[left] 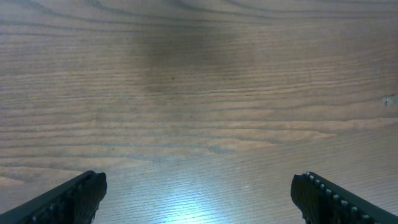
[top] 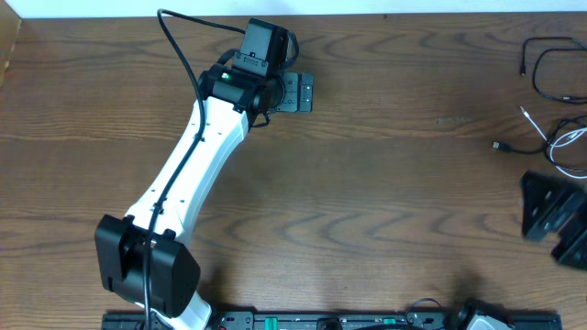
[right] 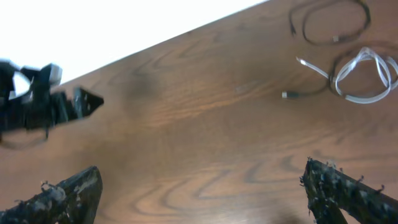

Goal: Untangle cables

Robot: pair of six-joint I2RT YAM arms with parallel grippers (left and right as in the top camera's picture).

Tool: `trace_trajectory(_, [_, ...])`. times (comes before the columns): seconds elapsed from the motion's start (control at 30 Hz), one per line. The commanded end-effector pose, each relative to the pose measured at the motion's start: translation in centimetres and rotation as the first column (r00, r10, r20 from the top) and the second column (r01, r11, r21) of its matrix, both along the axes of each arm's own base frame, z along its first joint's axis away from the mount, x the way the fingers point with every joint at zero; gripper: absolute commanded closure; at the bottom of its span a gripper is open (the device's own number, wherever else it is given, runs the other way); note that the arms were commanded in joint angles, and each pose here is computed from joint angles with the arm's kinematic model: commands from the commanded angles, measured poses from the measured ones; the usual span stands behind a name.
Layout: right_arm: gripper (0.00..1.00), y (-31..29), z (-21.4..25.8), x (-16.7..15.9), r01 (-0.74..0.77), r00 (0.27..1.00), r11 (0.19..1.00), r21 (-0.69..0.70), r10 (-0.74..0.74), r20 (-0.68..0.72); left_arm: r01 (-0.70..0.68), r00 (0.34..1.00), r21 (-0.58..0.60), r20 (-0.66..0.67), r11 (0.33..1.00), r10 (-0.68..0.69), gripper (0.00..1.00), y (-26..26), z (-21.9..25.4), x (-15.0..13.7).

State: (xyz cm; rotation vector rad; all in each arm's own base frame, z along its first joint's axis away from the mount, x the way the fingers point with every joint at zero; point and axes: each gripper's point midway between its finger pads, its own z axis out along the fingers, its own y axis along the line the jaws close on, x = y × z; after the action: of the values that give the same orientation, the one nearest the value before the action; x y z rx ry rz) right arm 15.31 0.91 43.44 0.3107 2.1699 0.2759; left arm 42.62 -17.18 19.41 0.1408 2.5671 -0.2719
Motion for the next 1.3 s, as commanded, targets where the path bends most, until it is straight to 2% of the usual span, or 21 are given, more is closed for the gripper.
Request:
trace_trajectory(0.0, [0.01,0.4,0.2,-0.6,-0.08,0.996,0.99,-0.113,0.083,0.019,0.001,1.0,0.004,0.012,1.0,-0.001,0.0,0.1,0.4,0.3])
trace_trajectory(0.27, [0.01,0.4,-2.2,-0.5,-0.1,0.995,0.987,-0.13,0.101,0.007,0.001,1.0,0.004,0.012,1.0,-0.001,0.0,0.1,0.4,0.3])
trace_trajectory(0.43, [0.01,0.7,-4.4,1.9,-0.142,0.968,0.958,-0.248,0.187,0.17,0.001,1.0,0.004,0.012,1.0,-0.001,0.0,0.1,0.4,0.3])
trace_trajectory(0.63, [0.01,0.7,-8.7,4.0,-0.106,0.925,0.942,-0.319,0.211,0.316,0.001,1.0,0.004,0.012,1.0,-0.001,0.0,0.1,0.4,0.3])
trace_trajectory(0.8, [0.01,0.6,-11.7,5.6,-0.054,0.887,0.938,-0.343,0.203,0.415,0.001,1.0,0.004,0.012,1.0,-0.001,0.0,0.1,0.4,0.3])
trace_trajectory(1.0, [0.01,1.4,-16.0,7.7,-0.034,0.808,0.938,-0.344,0.228,0.544,0.001,1.0,0.004,0.012,1.0,-0.001,0.0,0.1,0.4,0.3])
trace_trajectory(1.27, [0.01,2.5,-21.8,8.6,-0.056,0.766,0.938,-0.341,0.26,0.588,0.001,1.0,0.004,0.012,1.0,-0.001,0.0,0.1,0.4,0.3])
